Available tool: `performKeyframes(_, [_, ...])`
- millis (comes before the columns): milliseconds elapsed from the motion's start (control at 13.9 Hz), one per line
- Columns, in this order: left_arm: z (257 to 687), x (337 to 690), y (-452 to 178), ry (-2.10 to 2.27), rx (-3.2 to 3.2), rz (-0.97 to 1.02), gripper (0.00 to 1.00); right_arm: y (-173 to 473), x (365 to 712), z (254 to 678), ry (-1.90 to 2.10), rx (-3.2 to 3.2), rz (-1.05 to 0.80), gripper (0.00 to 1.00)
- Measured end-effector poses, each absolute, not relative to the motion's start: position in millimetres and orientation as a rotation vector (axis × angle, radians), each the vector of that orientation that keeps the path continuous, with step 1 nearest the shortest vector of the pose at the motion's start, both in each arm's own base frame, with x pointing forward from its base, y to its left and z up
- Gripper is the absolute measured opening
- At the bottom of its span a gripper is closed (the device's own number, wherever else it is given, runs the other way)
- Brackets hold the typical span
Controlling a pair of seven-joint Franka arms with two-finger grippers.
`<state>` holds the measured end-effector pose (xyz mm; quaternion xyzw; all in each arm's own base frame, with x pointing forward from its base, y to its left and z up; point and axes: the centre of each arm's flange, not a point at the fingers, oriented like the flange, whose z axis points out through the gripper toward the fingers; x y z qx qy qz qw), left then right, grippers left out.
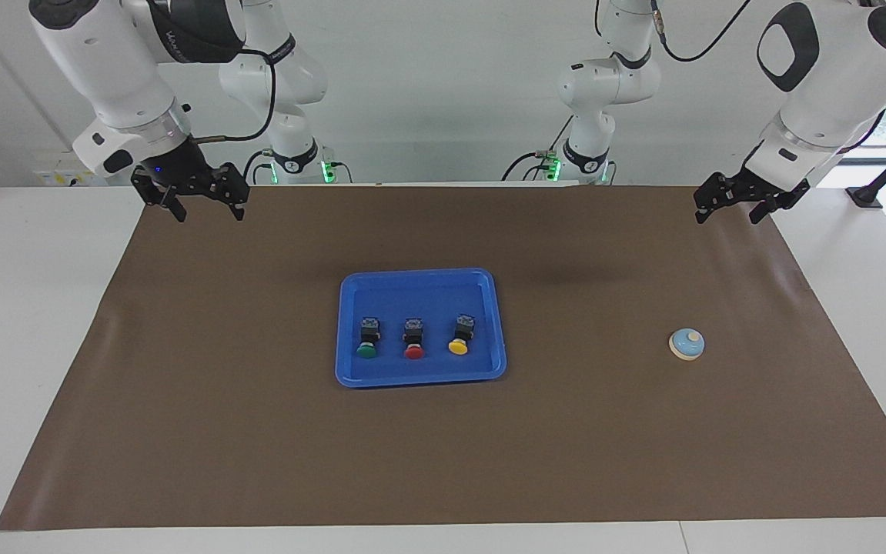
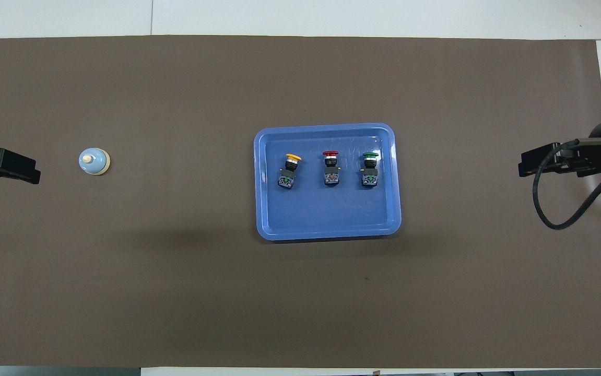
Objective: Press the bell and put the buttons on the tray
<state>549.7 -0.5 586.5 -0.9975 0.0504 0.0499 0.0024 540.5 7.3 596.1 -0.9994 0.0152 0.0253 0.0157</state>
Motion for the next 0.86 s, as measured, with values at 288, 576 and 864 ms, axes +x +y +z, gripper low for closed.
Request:
performKeyframes(288, [585.7,548.5,-6.7,0.161,-3.128,0.172,1.0,2.3,538.6,599.4,0.055,-3.129,0.077,1.0])
performKeyframes(576, [578.1,549.3,-19.5,0.073,-3.127,0.152,0.65,3.2,537.5,598.7,0.052,-3.129,0.092,1.0])
performKeyframes(864, [534.8,555.5,12.4,-0.018,-3.132,0.037,0.11,10.2,536.1,597.8,0.032,-3.13,0.109,1.0])
